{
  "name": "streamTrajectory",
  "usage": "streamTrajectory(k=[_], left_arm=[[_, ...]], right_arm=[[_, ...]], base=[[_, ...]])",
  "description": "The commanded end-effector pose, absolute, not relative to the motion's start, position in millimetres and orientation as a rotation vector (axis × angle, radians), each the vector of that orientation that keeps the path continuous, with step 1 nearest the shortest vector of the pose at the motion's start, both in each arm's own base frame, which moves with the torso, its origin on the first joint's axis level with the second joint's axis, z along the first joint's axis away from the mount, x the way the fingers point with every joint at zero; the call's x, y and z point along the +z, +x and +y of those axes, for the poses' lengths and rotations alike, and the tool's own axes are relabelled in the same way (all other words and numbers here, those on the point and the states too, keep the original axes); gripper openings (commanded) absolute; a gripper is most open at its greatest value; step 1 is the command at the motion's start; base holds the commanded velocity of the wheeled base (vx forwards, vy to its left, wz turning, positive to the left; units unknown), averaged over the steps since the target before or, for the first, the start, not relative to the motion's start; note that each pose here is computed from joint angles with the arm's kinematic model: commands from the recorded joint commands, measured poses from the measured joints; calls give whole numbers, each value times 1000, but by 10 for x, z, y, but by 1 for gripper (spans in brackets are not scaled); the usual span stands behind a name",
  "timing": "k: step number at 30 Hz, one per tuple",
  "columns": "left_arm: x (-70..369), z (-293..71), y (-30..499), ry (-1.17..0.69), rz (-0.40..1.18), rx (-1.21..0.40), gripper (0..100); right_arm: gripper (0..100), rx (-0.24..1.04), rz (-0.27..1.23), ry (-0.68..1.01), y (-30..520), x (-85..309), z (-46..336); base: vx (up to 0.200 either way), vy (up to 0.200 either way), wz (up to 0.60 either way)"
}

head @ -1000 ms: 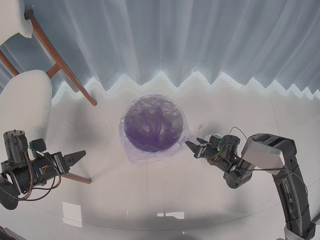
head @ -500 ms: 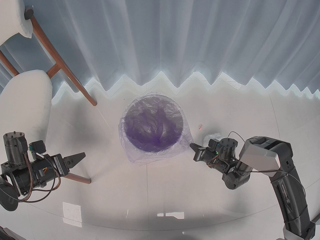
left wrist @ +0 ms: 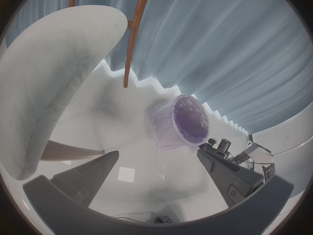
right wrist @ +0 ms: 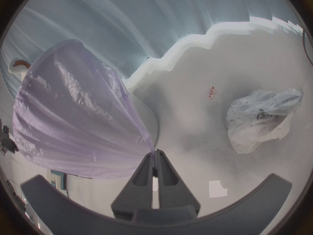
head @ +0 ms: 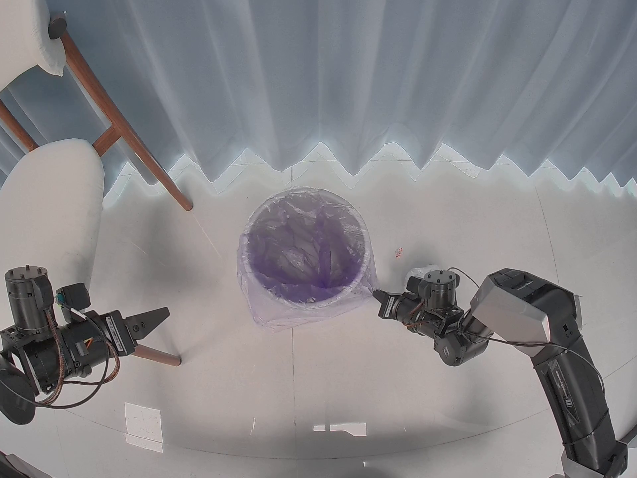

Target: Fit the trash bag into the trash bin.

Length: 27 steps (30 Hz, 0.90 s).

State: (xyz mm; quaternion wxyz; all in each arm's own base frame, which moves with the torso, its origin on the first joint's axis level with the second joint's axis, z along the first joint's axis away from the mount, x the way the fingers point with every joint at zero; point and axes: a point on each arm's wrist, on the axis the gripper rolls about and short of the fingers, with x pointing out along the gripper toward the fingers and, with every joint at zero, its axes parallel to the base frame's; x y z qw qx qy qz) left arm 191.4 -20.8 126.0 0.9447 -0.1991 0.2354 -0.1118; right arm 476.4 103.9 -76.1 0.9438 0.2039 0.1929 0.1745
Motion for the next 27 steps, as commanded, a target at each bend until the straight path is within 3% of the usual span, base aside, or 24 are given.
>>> streamTrajectory(k=[1,13,14,18,25,27], left_arm=[[1255,-176,1873,-409,476,-213,100],[1228,-145,1752,-413,476,-201,100],[1220,-139,1742,-413,478,-198,100],[1226,-133,1728,-413,473,-196,100],[1309,-84,1687,-419,421,-180,100],[1354,-74,1628,-422,392,-180,100]], right_arm=[[0,312,393,440,4902,-785,1087],[0,269,474,505,4981,-779,1102],[100,266,474,504,4979,-775,1101],[100,251,457,503,4942,-725,1112],[100,233,487,493,4320,-413,1007],[100,221,510,477,3888,-274,979]], base=[[0,0,0],[0,0,0],[0,0,0],[0,0,0],[0,0,0],[0,0,0]])
